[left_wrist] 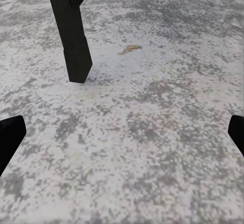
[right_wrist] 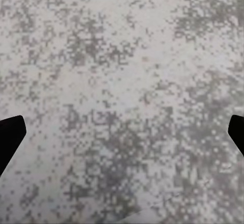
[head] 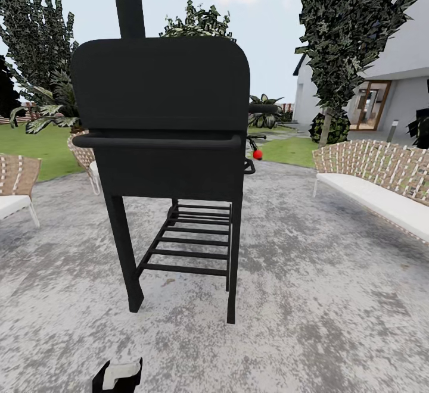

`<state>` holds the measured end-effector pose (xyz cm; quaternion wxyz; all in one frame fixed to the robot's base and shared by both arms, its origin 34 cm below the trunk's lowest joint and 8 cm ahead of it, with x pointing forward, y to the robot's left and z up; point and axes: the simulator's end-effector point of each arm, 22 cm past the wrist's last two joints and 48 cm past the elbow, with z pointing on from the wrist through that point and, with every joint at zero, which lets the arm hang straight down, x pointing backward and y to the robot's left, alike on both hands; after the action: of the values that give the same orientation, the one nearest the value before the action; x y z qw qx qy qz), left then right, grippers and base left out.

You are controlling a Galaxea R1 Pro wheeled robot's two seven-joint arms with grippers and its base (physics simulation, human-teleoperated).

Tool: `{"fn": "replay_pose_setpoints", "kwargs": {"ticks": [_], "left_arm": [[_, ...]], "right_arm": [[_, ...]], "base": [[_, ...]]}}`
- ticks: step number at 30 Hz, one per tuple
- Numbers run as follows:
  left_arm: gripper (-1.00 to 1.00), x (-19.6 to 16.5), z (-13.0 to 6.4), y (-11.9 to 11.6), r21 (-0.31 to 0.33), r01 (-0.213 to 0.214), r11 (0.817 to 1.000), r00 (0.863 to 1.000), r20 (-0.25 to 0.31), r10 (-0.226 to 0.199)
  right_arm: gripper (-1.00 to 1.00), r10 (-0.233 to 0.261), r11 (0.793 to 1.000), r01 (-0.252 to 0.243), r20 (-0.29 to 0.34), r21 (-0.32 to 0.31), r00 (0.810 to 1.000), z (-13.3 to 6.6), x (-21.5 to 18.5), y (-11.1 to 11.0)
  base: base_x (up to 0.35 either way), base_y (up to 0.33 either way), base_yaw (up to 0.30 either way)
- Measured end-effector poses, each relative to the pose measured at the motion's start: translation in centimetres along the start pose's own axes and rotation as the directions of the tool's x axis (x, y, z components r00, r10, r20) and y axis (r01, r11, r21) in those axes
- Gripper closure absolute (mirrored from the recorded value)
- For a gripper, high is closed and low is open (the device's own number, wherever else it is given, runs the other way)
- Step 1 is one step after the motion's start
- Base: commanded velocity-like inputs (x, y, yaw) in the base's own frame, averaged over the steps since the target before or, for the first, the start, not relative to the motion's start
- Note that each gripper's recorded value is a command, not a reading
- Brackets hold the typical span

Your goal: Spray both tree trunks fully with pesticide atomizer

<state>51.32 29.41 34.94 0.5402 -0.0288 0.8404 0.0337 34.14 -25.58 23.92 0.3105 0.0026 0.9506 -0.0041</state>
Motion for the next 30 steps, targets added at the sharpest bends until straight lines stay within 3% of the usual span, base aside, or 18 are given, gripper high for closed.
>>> {"fn": "replay_pose_setpoints", "kwargs": {"ticks": [21,30], "left_arm": [[-1.0,0.05,0.0,0.02,0.0,-0.001,1.0,1.0,-0.002,0.001],[-1.0,0.05,0.0,0.01,0.0,-0.001,1.0,1.0,-0.002,0.001]], "right_arm": [[-1.0,0.005,1.0,-0.005,0.002,0.001,1.0,0.01,-0.08,-0.01],[-1.0,0.003,1.0,-0.003,0.002,0.001,1.0,0.01,-0.08,-0.03]], "base": [[0.0,-0.003,0.0],[0.0,-0.25,0.0]]}}
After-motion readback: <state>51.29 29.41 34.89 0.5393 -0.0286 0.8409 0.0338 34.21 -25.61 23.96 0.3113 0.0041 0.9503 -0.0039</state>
